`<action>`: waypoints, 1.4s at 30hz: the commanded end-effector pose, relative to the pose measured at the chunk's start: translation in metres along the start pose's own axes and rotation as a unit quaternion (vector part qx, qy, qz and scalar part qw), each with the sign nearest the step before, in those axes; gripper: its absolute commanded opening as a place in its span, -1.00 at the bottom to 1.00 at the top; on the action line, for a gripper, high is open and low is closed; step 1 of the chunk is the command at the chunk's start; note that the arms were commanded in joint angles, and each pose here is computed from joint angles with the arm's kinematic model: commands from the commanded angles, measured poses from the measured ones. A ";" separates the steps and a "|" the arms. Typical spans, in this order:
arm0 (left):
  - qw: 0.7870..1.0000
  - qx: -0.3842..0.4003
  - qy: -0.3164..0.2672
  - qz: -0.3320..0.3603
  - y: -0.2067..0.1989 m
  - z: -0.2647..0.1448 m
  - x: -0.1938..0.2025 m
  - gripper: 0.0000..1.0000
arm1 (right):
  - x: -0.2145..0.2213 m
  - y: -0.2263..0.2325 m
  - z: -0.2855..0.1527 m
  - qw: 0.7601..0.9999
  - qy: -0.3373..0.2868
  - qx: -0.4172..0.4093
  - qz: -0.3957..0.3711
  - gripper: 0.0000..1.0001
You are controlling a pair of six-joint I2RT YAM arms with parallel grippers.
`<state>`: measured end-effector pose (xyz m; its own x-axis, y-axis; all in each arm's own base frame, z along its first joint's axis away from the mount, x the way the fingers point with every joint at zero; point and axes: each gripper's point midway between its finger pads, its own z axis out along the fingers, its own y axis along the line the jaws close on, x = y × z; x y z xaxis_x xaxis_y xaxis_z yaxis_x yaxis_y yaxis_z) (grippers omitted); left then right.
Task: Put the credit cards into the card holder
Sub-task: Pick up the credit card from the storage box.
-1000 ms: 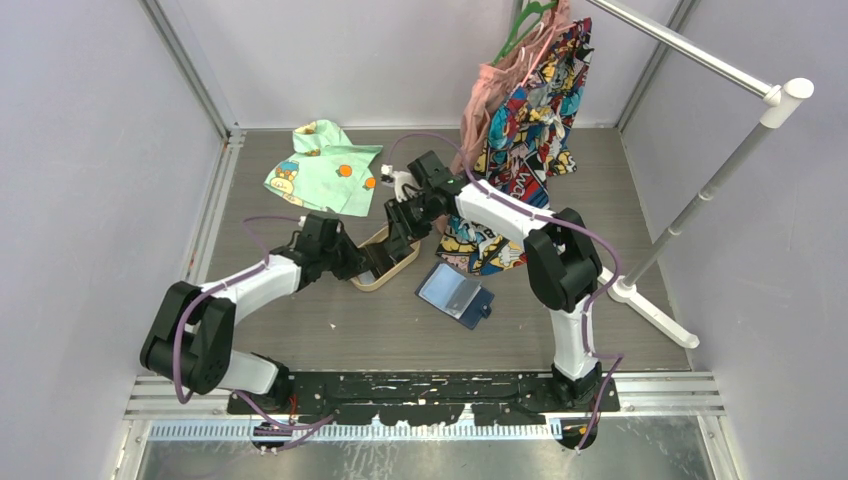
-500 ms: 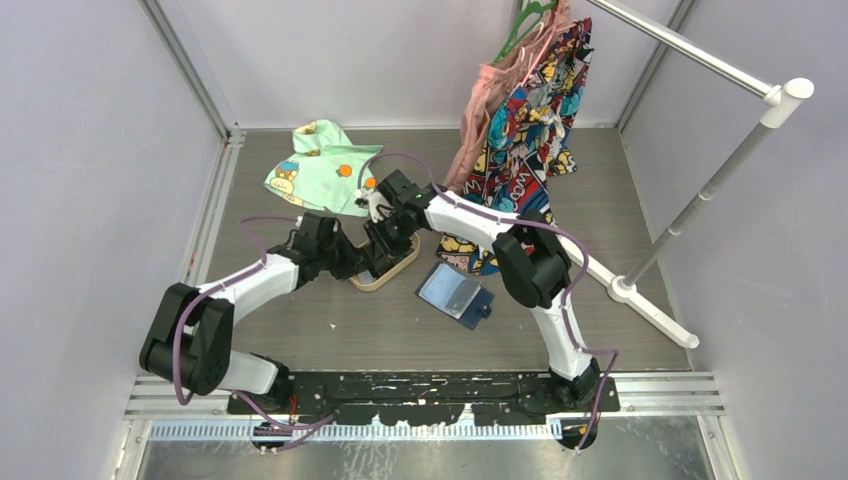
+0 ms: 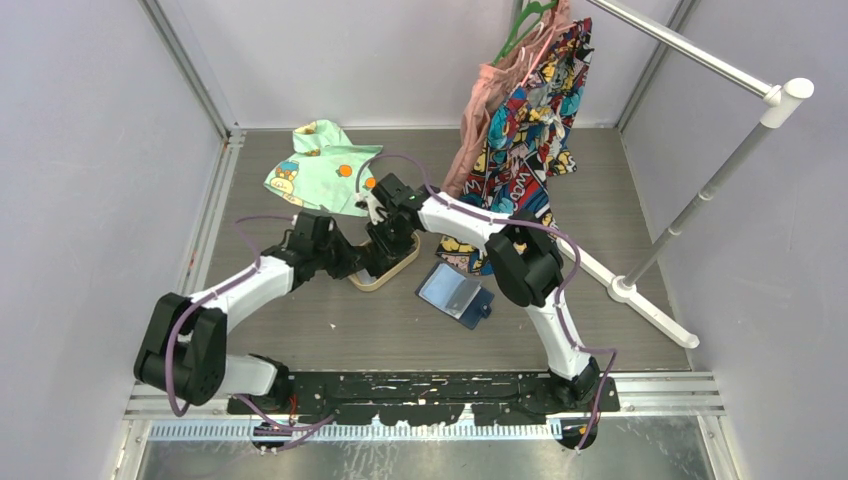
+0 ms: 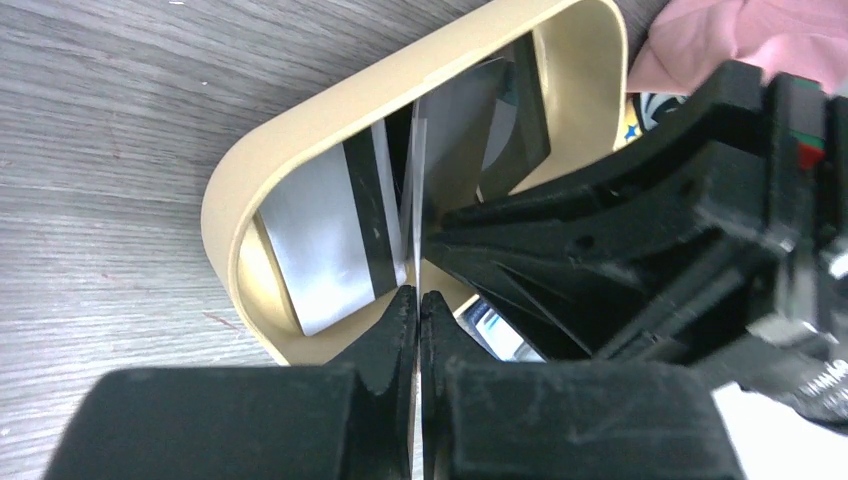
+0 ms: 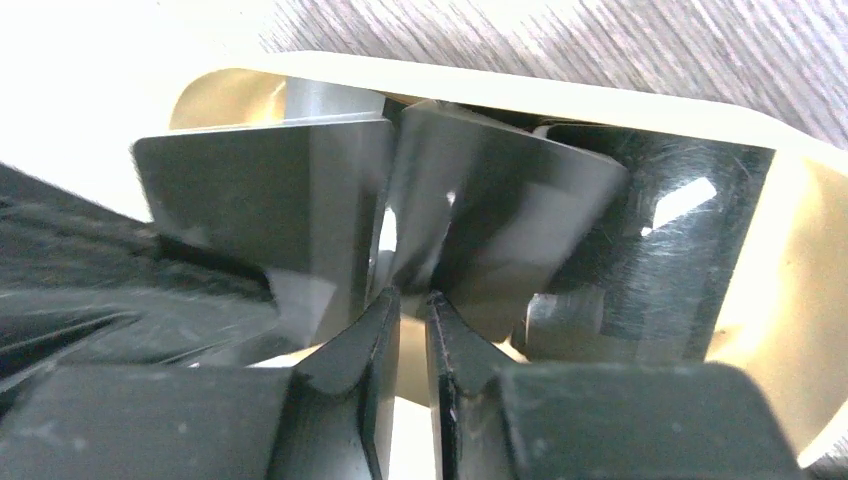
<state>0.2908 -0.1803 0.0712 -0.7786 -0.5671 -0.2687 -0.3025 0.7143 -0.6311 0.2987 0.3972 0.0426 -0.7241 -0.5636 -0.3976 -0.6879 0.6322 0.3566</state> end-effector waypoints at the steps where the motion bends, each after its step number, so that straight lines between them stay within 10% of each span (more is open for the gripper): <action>1: 0.999 0.036 -0.016 0.027 -0.017 -0.020 -0.007 -1.00 | -0.025 0.005 -0.018 0.999 -0.035 -0.001 -0.024 -0.55; 11: 0.983 0.116 -0.058 0.132 -0.040 -0.065 -0.008 -1.00 | -0.042 0.040 -0.117 0.984 -0.101 -0.123 -0.078 -0.09; 21: 0.856 0.422 -0.063 0.291 -0.121 -0.130 0.038 -1.00 | 0.050 0.072 -0.209 0.945 -0.104 -0.283 -0.127 0.50; 29: 0.778 0.533 -0.030 0.332 -0.159 -0.148 0.084 -1.00 | 0.066 0.043 -0.234 0.945 -0.155 -0.282 -0.065 0.51; 36: 0.752 0.562 0.007 0.344 -0.183 -0.143 0.104 -1.00 | 0.073 0.056 -0.241 0.933 -0.165 -0.312 -0.062 0.46; 42: 0.736 0.586 0.004 0.340 -0.200 -0.146 0.105 -1.00 | 0.077 0.070 -0.244 0.924 -0.163 -0.338 -0.077 0.05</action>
<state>0.1905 -0.3176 0.2341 -0.6264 -0.1628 -0.7623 0.7625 0.0754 -0.6426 0.1938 0.2645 0.2213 -0.6825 -0.3824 -0.6229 -0.7032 0.1110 0.7023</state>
